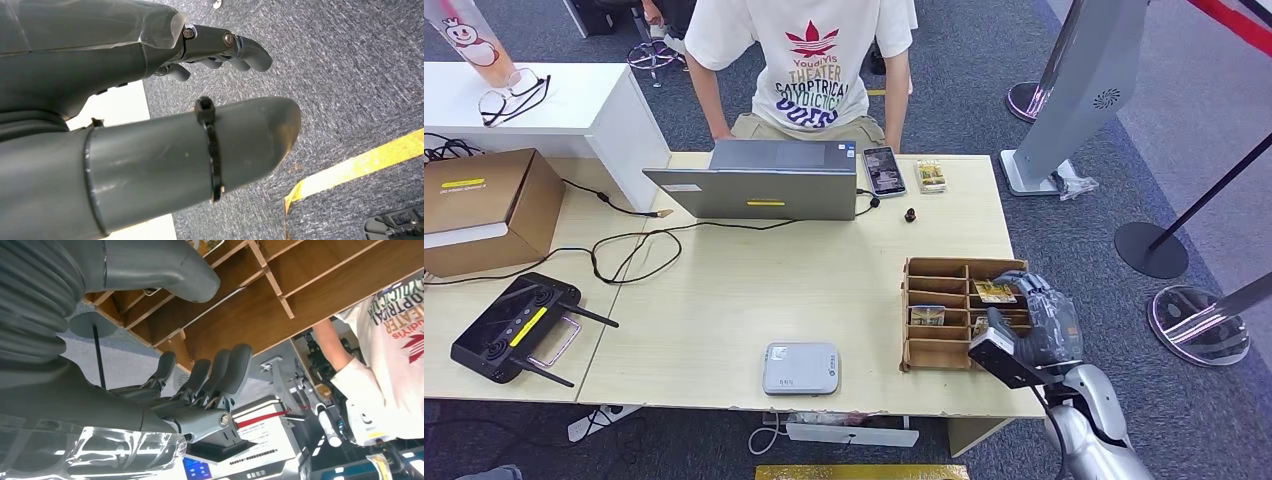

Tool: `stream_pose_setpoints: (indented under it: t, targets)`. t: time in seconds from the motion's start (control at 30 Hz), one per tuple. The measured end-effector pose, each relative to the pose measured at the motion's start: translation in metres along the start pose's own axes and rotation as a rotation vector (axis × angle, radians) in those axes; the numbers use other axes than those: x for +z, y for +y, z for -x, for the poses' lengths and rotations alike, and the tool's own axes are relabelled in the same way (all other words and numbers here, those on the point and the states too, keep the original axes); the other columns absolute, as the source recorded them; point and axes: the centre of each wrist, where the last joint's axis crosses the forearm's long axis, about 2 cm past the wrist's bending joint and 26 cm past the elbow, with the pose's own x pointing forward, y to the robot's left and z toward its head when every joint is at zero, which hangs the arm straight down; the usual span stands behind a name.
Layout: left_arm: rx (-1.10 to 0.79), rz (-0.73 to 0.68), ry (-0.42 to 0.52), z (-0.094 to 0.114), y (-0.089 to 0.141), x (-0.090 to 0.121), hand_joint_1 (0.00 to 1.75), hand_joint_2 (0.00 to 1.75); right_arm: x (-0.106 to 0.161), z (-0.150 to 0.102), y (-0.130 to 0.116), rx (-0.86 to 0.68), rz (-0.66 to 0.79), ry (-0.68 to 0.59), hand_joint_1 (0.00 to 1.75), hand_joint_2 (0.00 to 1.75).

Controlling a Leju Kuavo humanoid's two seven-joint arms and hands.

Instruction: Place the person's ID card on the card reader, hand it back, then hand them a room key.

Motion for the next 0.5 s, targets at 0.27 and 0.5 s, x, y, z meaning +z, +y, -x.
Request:
stream_pose_setpoints:
  t: [0.27, 0.5]
  targets:
    - [0.001, -0.009, 0.000, 0.0000, -0.0002, 0.0001, 0.00, 0.00, 0.0015, 0.0034, -0.0002, 0.009, -0.004, 0.009, 0.83, 1.75]
    - [0.000, -0.016, -0.002, -0.0006, -0.0010, 0.0004, 0.00, 0.00, 0.0030, 0.0062, -0.0014, 0.021, -0.001, 0.018, 0.83, 1.75]
